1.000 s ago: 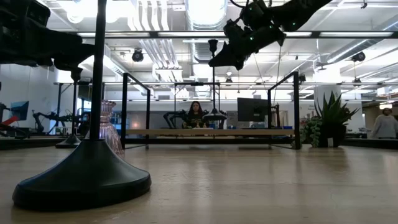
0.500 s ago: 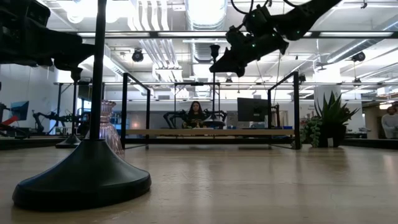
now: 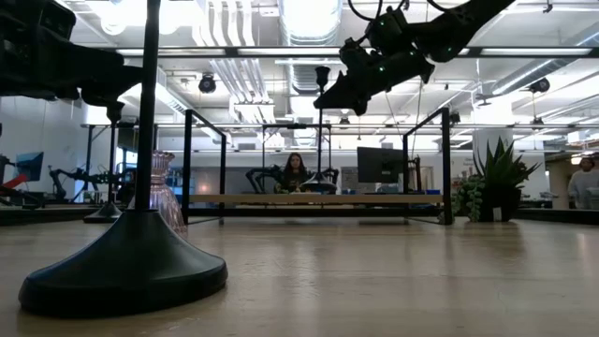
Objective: Pick & Place candle stick holders
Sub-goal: Put the bottom right black candle holder on the shelf
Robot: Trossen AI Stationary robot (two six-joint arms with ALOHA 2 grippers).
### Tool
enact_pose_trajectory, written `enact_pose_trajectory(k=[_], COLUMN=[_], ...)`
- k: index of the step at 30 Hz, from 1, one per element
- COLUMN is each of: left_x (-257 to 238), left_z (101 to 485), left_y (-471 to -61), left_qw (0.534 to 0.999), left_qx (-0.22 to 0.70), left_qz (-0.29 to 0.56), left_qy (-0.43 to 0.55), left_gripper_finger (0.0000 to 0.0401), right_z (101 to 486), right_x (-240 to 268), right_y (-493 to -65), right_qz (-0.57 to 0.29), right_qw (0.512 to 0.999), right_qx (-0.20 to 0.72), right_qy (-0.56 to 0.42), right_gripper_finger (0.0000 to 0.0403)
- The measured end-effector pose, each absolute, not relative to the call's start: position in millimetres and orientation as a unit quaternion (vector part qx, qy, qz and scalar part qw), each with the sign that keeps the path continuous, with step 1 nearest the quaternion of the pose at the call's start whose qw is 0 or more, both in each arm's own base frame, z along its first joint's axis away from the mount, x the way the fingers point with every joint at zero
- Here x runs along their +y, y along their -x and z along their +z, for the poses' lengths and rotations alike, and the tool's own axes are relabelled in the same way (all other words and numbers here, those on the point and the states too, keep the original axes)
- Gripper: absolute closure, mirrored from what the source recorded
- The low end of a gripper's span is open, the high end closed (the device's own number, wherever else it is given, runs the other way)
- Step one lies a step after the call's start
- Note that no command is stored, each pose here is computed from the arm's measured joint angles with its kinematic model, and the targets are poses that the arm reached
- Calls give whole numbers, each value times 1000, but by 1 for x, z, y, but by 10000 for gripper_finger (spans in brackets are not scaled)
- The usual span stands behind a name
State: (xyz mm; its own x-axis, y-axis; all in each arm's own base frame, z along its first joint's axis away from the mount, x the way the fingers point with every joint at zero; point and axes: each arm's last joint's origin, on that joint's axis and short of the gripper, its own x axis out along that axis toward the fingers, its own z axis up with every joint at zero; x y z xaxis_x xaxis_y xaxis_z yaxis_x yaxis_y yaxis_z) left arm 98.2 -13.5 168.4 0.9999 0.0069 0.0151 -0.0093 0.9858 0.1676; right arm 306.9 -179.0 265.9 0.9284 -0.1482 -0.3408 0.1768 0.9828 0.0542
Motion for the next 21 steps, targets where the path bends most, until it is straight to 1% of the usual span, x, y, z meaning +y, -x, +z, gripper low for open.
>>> enact_pose_trajectory(k=[15,18,21], left_x=[-14,-14,-14], left_z=[168,168,168], left_y=[-98,-98,-98], left_qw=[996,996,996], left_qx=[-7,-7,-7], left_qz=[4,4,4], left_qy=[-84,-84,-84], left_gripper_finger=[117,117,117], right_z=[252,252,249], right_x=[-181,-180,-179], right_y=[-316,-316,-315], right_qz=[-75,-77,-79], right_qw=[979,979,976], right_qx=[184,182,191], right_qy=[-48,-56,-65], right_gripper_finger=[390,381,362])
